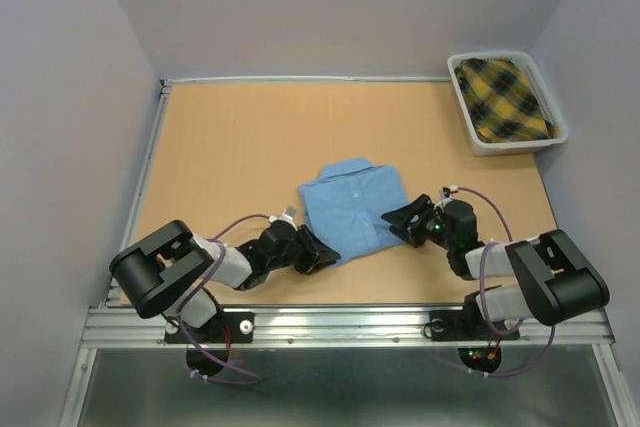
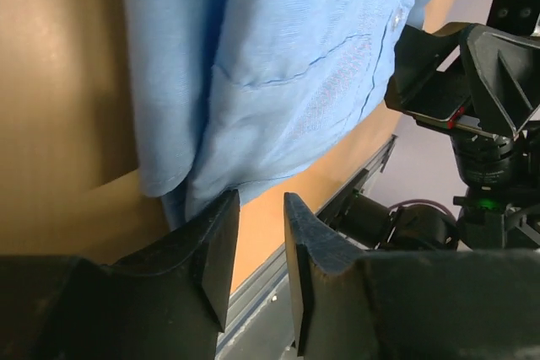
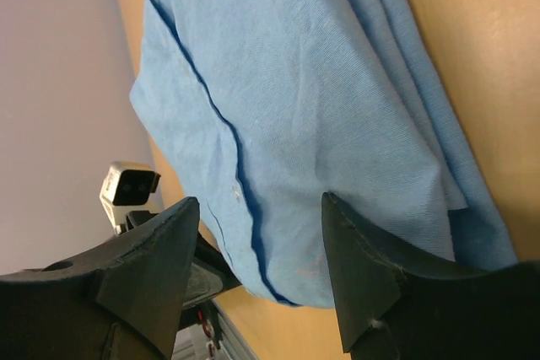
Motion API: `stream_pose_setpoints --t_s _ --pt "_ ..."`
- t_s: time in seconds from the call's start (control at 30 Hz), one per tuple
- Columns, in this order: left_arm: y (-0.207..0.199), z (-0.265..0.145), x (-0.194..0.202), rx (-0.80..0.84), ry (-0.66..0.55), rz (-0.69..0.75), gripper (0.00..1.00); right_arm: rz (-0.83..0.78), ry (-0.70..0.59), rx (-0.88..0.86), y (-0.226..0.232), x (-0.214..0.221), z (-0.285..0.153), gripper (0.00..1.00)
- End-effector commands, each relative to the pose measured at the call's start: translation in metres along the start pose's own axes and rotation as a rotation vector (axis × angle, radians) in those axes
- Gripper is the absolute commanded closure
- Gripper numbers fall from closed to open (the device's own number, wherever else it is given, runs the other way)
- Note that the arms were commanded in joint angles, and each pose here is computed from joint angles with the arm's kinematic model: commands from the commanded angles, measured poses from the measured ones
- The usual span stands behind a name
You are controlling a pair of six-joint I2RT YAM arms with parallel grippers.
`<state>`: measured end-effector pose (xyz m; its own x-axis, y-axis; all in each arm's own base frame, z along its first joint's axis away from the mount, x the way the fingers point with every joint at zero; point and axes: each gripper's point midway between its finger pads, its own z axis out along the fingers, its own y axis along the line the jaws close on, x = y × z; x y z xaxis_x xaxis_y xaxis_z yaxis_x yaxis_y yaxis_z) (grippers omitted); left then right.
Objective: Fold and stack the long sleeve shirts
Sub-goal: Fold the shirt
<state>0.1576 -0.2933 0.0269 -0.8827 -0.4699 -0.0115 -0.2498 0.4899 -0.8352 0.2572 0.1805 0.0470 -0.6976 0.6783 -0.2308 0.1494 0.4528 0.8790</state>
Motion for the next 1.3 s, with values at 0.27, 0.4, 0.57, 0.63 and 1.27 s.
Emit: stream_pose_setpoints --t_s 0.27,0.4,0.57,0.63,1.27 --pt "0.017 -0.015 -0.02 0.004 -0.091 -0.098 0.64 -0.141 -0.053 -0.113 0.024 -0.029 -0.006 0.34" --pt "-0.022 -0.022 -0.039 0.009 -0.169 0.038 0.56 -0.267 -0.083 -0.112 0.058 -0.054 -0.005 0.33" --pt "-0.09 -0.036 -0.073 0.06 -0.297 0.18 0.35 -0.366 -0.082 -0.185 0.114 -0.08 0.003 0.32" --pt "-0.127 -0.034 -0.089 0.106 -0.305 0.245 0.32 -0.366 -0.088 -0.23 0.136 -0.093 0.012 0.32" --pt "-0.057 0.048 -0.175 -0.005 -0.322 0.073 0.49 -0.192 -0.011 -0.164 0.062 -0.108 0.123 0.33"
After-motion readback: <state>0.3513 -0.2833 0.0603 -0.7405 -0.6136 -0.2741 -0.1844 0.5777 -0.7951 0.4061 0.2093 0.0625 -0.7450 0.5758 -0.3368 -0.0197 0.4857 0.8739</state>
